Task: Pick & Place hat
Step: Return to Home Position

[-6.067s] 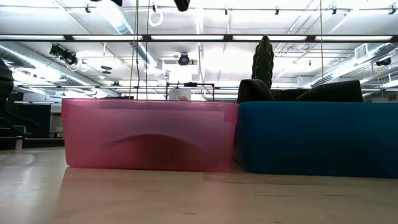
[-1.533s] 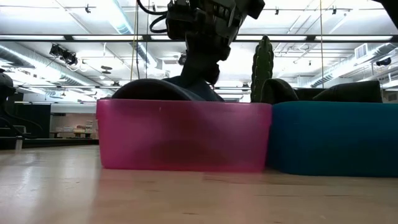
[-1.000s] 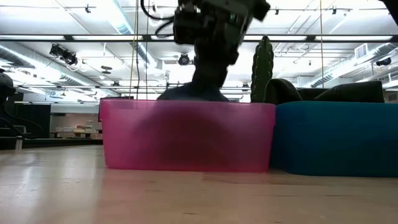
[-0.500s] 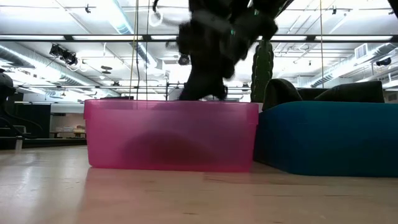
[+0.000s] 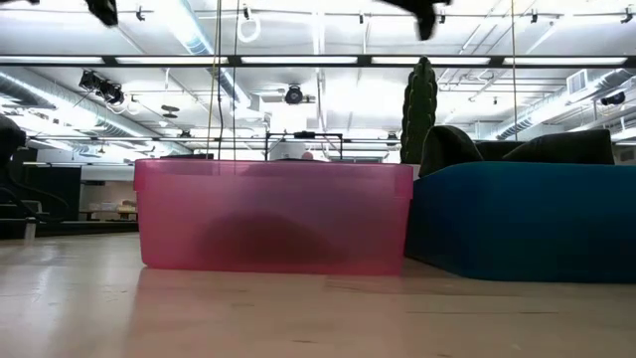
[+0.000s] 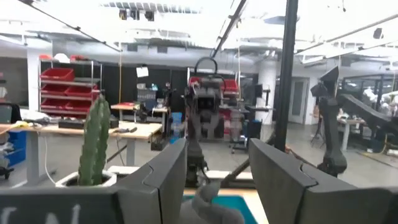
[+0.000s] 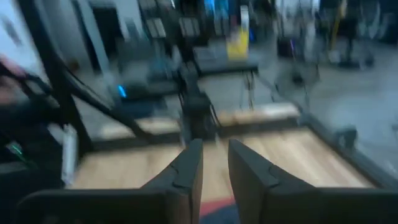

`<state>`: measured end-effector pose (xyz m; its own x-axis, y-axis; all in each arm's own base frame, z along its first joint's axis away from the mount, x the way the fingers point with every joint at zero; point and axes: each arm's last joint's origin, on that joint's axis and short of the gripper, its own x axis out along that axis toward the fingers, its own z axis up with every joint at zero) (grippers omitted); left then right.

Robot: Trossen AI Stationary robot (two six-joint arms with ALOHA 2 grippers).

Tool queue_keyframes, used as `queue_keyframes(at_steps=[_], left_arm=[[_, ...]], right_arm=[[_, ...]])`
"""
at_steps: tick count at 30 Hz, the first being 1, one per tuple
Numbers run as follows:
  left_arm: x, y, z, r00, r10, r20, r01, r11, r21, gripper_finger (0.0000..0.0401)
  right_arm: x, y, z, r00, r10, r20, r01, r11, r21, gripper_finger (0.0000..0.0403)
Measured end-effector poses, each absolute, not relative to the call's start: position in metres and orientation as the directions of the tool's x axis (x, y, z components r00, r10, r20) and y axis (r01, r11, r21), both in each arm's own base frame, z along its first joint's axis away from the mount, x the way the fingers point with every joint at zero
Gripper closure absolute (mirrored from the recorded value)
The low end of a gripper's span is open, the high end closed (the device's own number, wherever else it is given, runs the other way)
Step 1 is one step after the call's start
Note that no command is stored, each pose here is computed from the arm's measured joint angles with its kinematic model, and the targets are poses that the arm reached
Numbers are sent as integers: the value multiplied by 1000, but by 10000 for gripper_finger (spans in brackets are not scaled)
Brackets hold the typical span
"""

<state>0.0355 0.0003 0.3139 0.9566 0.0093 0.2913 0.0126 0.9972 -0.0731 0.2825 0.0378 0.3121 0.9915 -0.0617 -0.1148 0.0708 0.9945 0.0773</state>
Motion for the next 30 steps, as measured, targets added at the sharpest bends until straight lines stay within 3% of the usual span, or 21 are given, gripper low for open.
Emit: queue_keyframes(at_steps=[5, 19, 24, 30], left_arm=[[49, 0, 280, 975, 9, 220, 7, 997, -74, 224], [92, 1, 174, 995, 15, -103, -22, 997, -74, 224], [93, 1, 174, 998, 7, -69, -12, 998, -68, 224], [93, 1, 177, 999, 7, -42, -10, 998, -68, 224]], right_arm=[[229, 31, 289, 996, -30, 85, 21, 994, 104, 323], [166, 17, 201, 970, -131, 203, 103, 984, 146, 323], [151, 15, 181, 966, -132, 221, 110, 988, 108, 323], [153, 15, 170, 985, -130, 114, 123, 990, 64, 323]])
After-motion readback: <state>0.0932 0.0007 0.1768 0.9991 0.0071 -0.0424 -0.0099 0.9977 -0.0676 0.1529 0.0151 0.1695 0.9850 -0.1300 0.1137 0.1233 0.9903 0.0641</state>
